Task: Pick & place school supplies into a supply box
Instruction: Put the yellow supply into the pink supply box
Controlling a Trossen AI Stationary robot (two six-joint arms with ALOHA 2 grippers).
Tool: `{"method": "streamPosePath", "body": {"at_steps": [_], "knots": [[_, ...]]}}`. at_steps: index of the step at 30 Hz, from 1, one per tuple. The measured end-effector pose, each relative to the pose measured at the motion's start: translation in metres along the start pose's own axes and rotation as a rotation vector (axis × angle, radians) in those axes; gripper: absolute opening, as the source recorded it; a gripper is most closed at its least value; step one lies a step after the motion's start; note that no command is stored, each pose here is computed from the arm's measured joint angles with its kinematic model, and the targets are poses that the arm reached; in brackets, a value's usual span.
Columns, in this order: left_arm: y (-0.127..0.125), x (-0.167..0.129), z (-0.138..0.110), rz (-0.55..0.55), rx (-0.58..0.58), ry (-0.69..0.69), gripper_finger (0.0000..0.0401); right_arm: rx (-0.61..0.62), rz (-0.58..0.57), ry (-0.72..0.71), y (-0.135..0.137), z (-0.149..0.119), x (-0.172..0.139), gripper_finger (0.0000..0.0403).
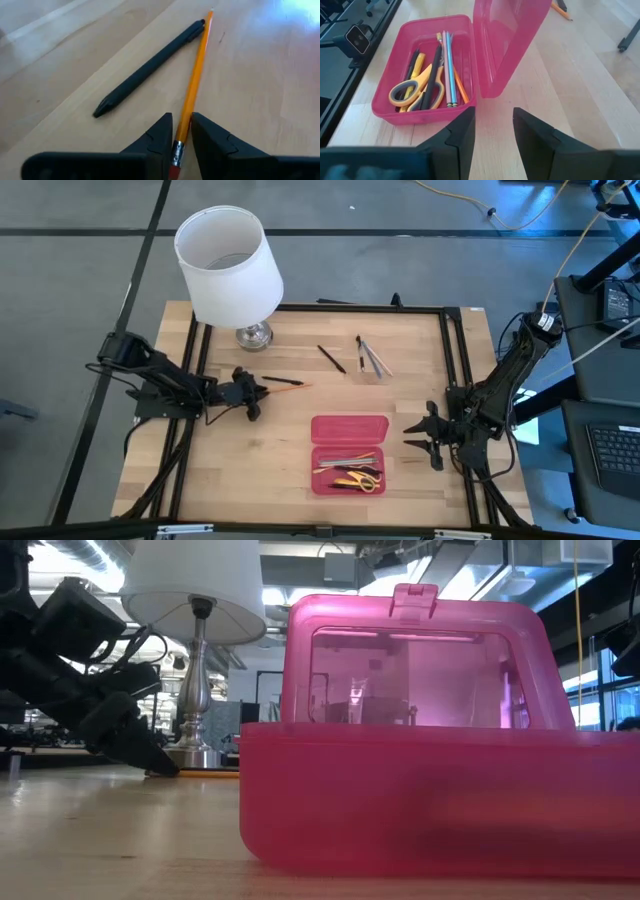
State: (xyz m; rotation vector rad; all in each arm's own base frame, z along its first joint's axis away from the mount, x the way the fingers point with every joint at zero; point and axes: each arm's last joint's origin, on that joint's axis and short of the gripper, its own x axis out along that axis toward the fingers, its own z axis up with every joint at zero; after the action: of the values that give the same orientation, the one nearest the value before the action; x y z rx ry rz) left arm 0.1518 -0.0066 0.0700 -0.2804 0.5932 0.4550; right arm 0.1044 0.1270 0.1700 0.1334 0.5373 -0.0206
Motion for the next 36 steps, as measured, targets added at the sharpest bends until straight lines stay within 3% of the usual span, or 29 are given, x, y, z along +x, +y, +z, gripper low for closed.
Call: {"method": "streamPosePath", "body": {"at_steps": [4, 25, 36], "knots": [[-0.003, 0.003, -0.002, -0.015, -0.029, -0.012, 0.0067, 0.0, 0.0, 0.0, 0.0, 0.0, 0.0, 0.0136], [-0.013, 0.007, -0.01, 0.05, 0.039, -0.064, 0.009, -0.001, 0.0, 0.001, 0.0, 0.0, 0.0, 0.0136], [-0.012, 0.007, -0.01, 0.067, 0.039, -0.069, 0.0024, -0.007, -0.003, 0.004, 0.0, 0.0, 0.0, 0.0136]]}}
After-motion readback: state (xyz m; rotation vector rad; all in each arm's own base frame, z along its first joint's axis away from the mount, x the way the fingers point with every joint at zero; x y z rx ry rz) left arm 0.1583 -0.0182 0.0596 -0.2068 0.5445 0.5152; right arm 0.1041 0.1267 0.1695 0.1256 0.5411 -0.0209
